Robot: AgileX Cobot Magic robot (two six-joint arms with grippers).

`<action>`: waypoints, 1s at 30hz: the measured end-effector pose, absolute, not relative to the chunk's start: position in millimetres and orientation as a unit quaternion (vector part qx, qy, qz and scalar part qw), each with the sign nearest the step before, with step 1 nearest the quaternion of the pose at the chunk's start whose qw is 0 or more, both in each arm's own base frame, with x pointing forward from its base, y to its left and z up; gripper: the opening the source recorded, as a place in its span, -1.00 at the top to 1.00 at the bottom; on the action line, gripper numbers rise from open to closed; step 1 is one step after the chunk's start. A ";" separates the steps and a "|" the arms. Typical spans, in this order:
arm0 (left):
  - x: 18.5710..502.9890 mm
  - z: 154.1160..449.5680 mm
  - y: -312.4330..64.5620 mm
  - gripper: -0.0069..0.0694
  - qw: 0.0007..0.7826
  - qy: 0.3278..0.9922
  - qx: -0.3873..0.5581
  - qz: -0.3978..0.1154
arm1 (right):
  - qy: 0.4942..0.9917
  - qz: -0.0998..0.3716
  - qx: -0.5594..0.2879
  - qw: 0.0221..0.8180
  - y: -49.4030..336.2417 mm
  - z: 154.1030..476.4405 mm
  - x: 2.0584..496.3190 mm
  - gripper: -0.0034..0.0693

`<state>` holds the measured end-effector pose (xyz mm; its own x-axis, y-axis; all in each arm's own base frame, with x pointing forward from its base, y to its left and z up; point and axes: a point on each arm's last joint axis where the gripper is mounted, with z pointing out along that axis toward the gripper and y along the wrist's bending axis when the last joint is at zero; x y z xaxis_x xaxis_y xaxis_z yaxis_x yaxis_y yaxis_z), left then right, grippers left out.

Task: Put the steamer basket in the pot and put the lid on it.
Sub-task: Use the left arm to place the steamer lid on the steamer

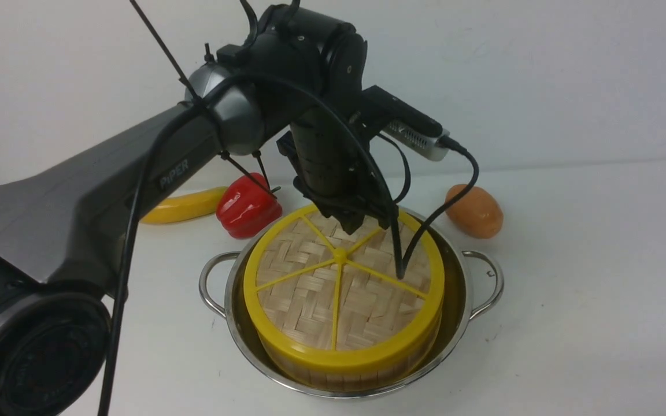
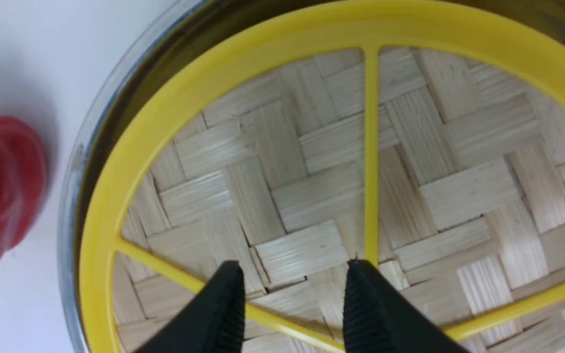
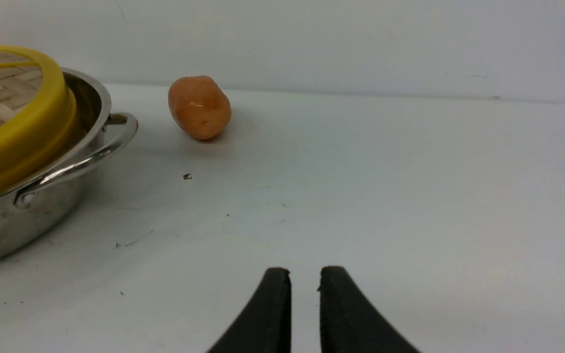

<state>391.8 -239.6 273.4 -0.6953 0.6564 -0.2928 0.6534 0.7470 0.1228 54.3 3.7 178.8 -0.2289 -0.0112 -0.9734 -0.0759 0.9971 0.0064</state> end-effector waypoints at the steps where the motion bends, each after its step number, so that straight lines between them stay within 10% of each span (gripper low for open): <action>1: 391.8 273.4 -239.6 0.11 0.161 0.922 0.352 0.004 | 0.783 0.026 -0.028 0.620 3.7 178.8 54.3 0.68; 30: 385.7 263.3 -238.1 0.11 0.136 0.946 0.295 -0.011 | 0.783 0.026 -0.028 0.620 3.7 178.8 54.3 0.63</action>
<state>385.7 -238.1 263.3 -0.7882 0.5558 -0.2643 0.5618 0.8251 0.0597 54.3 3.7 178.8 -0.2289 -0.0109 -0.9734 -0.0759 0.9971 0.0067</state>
